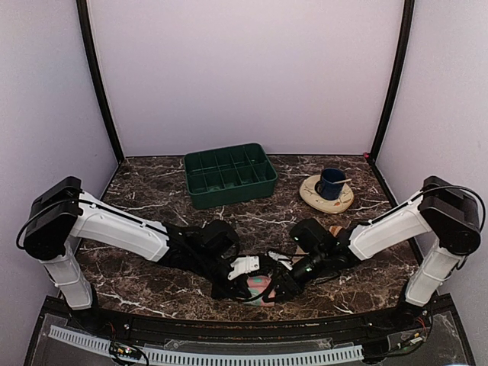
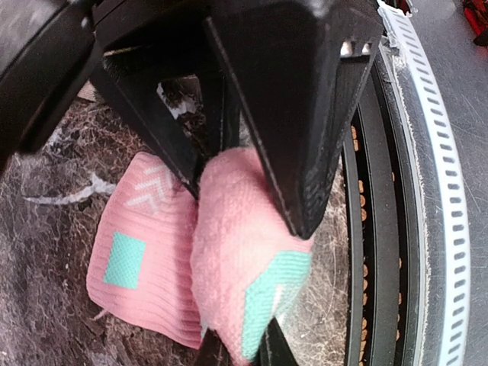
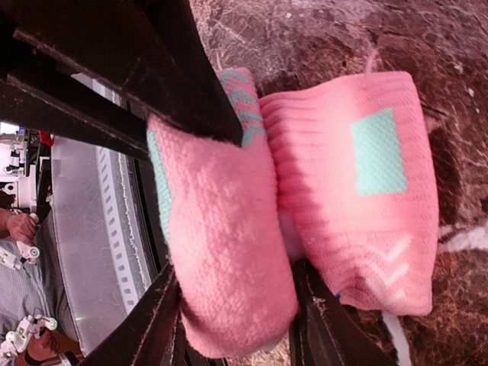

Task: Roll the socks
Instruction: Roll the sock at the center of the board.

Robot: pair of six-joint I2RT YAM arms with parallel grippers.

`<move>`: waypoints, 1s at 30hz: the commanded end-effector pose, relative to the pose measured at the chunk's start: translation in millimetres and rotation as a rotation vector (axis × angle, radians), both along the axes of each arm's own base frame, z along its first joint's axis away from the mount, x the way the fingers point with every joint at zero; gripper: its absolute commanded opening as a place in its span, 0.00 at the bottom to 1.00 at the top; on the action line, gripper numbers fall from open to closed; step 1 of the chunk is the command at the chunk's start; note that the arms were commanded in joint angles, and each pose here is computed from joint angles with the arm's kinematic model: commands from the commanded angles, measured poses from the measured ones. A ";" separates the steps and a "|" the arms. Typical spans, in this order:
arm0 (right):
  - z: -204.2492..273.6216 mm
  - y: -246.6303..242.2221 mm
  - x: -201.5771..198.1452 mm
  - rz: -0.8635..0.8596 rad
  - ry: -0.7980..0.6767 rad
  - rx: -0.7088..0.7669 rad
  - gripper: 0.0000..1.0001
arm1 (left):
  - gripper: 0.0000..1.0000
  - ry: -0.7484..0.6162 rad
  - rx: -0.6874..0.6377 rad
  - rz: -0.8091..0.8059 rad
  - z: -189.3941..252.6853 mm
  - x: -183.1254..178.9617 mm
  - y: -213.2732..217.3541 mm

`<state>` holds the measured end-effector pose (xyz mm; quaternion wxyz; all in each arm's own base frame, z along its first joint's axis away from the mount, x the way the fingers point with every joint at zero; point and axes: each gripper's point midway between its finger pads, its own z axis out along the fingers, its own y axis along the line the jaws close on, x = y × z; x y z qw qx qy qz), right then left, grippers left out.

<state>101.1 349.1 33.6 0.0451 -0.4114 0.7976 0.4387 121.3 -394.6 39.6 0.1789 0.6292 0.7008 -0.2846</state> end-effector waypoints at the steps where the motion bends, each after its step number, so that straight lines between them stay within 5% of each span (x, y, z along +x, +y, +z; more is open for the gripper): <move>1: -15.5 -22.5 4.0 -0.081 0.030 -0.088 0.41 | 0.00 0.083 0.150 0.038 -27.3 -5.8 30.3; 14: 8.7 -37.6 21.9 -0.224 -0.027 -0.036 0.43 | 0.00 0.187 0.179 0.001 -29.9 -15.9 30.3; 30: 49.0 -54.2 30.5 -0.306 -0.452 -0.056 0.44 | 0.00 0.451 0.256 -0.028 -34.8 -24.1 32.1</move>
